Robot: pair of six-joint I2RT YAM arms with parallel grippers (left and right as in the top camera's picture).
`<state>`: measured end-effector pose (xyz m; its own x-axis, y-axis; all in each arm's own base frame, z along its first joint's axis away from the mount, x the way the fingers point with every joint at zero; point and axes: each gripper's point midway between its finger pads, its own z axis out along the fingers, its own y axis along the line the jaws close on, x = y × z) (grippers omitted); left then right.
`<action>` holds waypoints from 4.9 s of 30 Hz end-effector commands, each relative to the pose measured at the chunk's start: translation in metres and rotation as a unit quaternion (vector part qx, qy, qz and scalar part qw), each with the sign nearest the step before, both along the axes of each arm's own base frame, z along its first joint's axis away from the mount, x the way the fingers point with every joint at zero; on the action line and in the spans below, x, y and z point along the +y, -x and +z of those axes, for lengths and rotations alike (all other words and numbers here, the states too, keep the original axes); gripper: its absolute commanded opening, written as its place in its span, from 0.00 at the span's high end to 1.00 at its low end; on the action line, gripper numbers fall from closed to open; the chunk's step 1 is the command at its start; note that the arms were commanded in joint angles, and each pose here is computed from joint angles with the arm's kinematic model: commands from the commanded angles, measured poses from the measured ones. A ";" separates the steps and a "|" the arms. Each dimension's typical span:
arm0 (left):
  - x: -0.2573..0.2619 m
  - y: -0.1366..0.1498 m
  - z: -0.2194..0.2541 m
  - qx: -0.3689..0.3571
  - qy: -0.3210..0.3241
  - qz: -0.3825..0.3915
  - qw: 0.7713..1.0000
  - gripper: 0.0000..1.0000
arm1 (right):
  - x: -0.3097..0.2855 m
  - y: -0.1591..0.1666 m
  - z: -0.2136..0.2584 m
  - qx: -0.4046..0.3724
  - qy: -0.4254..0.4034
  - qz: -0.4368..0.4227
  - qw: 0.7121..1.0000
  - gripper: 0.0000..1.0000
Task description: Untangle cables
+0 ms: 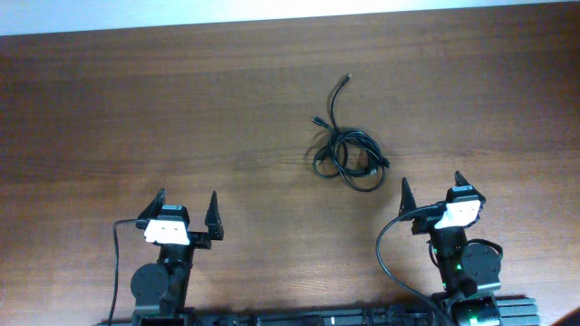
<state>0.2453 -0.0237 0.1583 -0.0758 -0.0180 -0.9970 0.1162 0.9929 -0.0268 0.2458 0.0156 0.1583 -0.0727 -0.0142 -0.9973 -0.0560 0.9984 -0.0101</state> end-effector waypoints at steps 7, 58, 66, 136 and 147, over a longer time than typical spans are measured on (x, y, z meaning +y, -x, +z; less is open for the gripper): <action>-0.014 0.002 0.001 -0.004 -0.004 -0.042 0.999 0.01 | -0.002 0.000 -0.004 0.006 0.004 -0.004 1.000 0.02; -0.074 -0.035 0.008 0.375 0.026 -0.137 0.916 0.01 | -0.002 0.000 -0.004 0.006 0.004 -0.004 1.000 0.02; -0.074 -0.037 -0.002 0.391 0.025 -0.135 0.910 0.01 | -0.002 0.000 -0.004 0.006 0.004 -0.004 1.000 0.02; -0.296 -0.049 -0.091 0.482 -0.053 -0.400 0.778 1.00 | 0.061 0.001 -0.078 0.576 -0.135 0.087 0.802 0.26; -0.295 -0.046 -0.093 0.488 -0.054 -0.398 0.775 0.71 | 0.070 -0.008 -0.099 0.586 -0.204 0.061 0.782 0.28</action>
